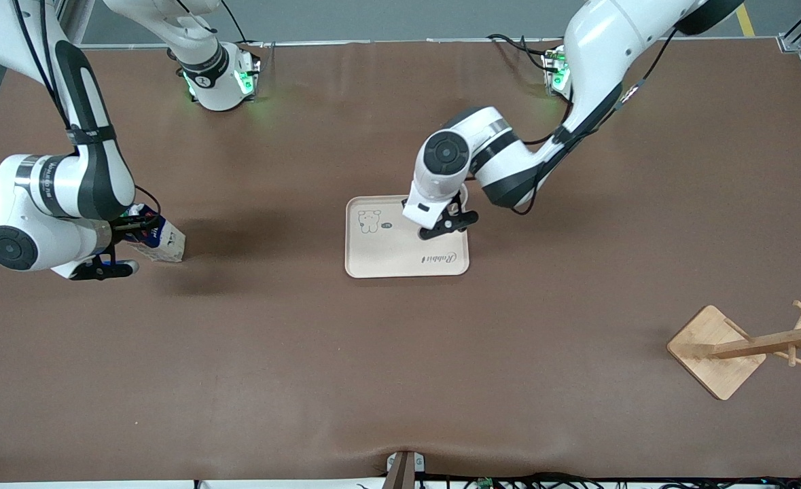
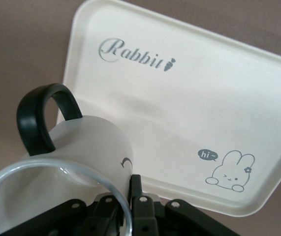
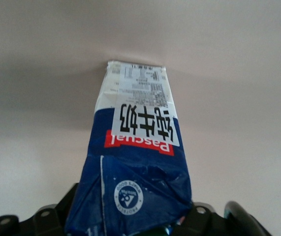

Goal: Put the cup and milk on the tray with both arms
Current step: 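Carry the white mug with the left gripper over the tray, then lower the mug onto the tray while the right gripper lifts the carton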

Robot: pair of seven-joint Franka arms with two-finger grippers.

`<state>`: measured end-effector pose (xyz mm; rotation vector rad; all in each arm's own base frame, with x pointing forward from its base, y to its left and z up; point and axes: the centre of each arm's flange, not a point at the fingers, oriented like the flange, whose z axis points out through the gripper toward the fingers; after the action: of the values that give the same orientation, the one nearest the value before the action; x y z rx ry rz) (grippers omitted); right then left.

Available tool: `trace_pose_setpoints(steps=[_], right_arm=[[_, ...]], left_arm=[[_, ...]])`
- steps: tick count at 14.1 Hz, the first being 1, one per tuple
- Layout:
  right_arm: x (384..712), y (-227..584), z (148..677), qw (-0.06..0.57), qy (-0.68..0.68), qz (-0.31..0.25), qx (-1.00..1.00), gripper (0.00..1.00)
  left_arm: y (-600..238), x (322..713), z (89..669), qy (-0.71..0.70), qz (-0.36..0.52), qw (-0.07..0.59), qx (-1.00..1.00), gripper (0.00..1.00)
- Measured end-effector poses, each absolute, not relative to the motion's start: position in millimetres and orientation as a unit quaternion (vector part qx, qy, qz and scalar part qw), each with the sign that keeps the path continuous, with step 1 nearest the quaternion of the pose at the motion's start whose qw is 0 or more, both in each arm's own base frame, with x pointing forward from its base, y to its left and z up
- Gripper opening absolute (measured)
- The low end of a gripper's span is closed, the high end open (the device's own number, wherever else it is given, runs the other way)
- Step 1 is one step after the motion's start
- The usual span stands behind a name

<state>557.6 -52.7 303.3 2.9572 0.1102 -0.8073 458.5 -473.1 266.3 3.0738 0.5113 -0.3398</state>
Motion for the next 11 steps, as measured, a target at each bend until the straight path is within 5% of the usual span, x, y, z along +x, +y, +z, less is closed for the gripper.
trace_pose_setpoints(steps=[2,11], right_arm=[[556,-50,306,0.035,0.037,-0.268,0.962,0.58],[585,-9,361,0.029,0.063,-0.217,0.974,0.52]], left_arm=[[-484,455,252,0.158,-0.110,-0.003,0.981,0.06],[-485,454,238,0.158,-0.107,-0.001,0.982,0.06]])
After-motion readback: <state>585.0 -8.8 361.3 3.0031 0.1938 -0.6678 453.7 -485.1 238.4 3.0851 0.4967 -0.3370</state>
